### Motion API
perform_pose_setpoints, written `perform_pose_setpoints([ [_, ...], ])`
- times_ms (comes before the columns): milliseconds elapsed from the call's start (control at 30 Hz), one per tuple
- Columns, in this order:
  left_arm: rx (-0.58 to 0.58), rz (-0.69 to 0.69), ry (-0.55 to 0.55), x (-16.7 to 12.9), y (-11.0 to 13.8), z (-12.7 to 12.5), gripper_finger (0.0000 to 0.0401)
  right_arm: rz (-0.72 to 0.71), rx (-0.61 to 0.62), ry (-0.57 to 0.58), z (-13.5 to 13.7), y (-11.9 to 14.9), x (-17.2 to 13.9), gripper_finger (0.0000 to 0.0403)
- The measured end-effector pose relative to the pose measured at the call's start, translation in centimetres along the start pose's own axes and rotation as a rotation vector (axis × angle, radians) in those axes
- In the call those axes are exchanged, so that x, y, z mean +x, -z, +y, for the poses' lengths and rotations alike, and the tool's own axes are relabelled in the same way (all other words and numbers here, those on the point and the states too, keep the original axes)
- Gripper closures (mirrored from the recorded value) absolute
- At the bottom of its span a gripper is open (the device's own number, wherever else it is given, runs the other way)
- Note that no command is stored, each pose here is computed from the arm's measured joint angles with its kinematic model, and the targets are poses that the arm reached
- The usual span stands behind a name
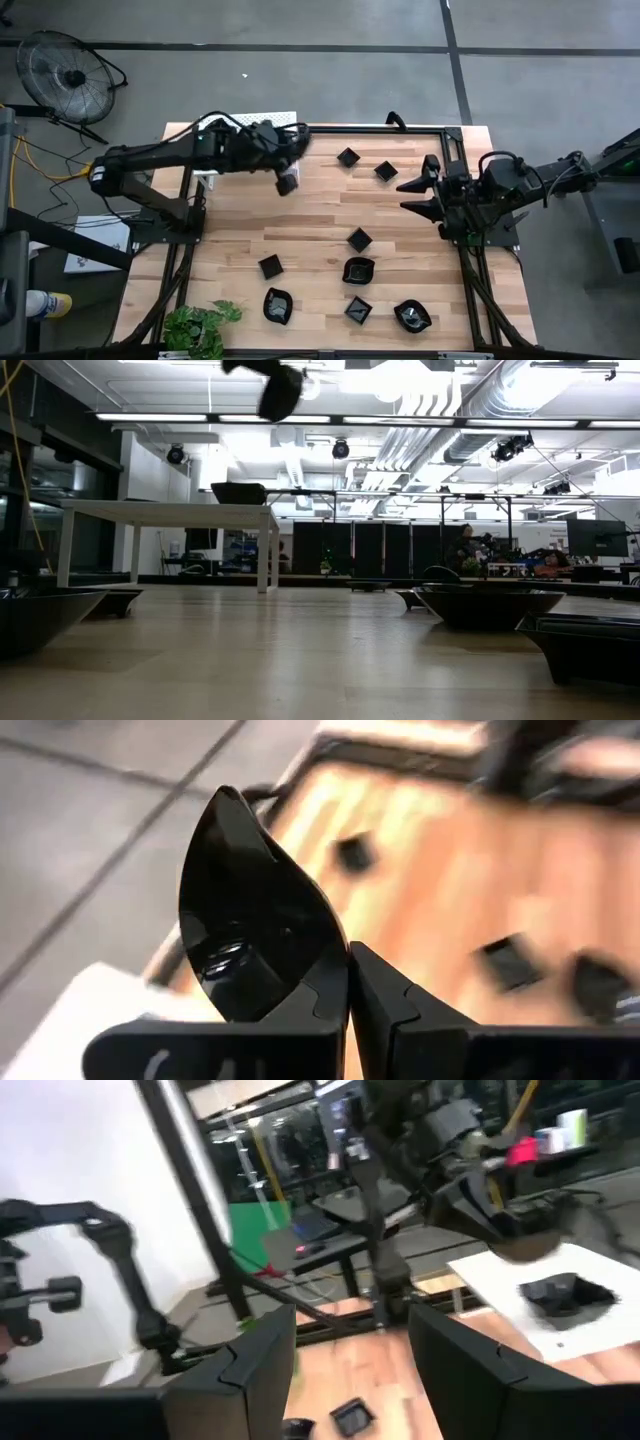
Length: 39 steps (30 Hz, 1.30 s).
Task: Pick & Place Mini shaped plates
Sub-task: Stack the black leaf-shaped plate on the black leaf-shaped plate on the shelf
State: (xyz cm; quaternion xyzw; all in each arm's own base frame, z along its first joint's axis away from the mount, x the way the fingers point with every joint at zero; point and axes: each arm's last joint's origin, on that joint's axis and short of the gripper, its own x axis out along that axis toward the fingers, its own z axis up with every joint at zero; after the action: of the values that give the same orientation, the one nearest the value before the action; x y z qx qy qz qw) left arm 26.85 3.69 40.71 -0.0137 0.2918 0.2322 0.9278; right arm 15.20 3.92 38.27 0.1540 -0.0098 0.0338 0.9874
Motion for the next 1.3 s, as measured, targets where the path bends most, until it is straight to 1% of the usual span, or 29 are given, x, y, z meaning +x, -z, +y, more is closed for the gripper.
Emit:
perform_pose_setpoints([
  [100, -0.002, 0.068, -0.116, -0.5, 0.8, 1.5, 0.0401, -0.012, -0.012, 0.038, -0.1, -0.1, -0.1, 0.0213],
  [267, -0.069, 0.212, -0.226, -1.0, 2.2, 4.3, 0.0401, -0.035, 0.011, 0.124, -0.4, -0.1, -0.1, 0.0213],
  [333, -0.108, 0.287, -0.270, -1.1, 2.9, 5.4, 0.0401, -0.043, 0.010, 0.157, -0.5, -0.1, -0.1, 0.0213],
  [433, -0.184, 0.433, -0.355, -1.4, 4.3, 7.1, 0.0401, -0.054, 0.008, 0.213, -0.6, -0.1, -0.1, 0.0214],
  [533, -0.268, 0.533, -0.478, -1.9, 5.4, 8.8, 0.0401, -0.072, 0.014, 0.258, -0.8, -0.1, -0.1, 0.0213],
  [600, -0.332, 0.553, -0.537, -2.1, 5.7, 9.6, 0.0401, -0.082, 0.027, 0.287, -0.9, -0.2, -0.2, 0.0213],
  [800, -0.425, 0.565, -0.607, -2.2, 6.0, 11.4, 0.0401, -0.109, 0.025, 0.368, -1.1, -0.2, -0.2, 0.0213],
  [1033, -0.556, 0.545, -0.679, -2.3, 6.3, 12.8, 0.0401, -0.110, 0.004, 0.383, -1.1, -0.2, -0.3, 0.0215],
  [1133, -0.573, 0.547, -0.704, -2.1, 6.4, 13.1, 0.0401, -0.113, 0.006, 0.391, -1.1, -0.2, -0.3, 0.0213],
  [1300, -0.583, 0.559, -0.766, -0.7, 6.4, 13.3, 0.0401, -0.113, 0.004, 0.392, -1.1, -0.2, -0.3, 0.0215],
])
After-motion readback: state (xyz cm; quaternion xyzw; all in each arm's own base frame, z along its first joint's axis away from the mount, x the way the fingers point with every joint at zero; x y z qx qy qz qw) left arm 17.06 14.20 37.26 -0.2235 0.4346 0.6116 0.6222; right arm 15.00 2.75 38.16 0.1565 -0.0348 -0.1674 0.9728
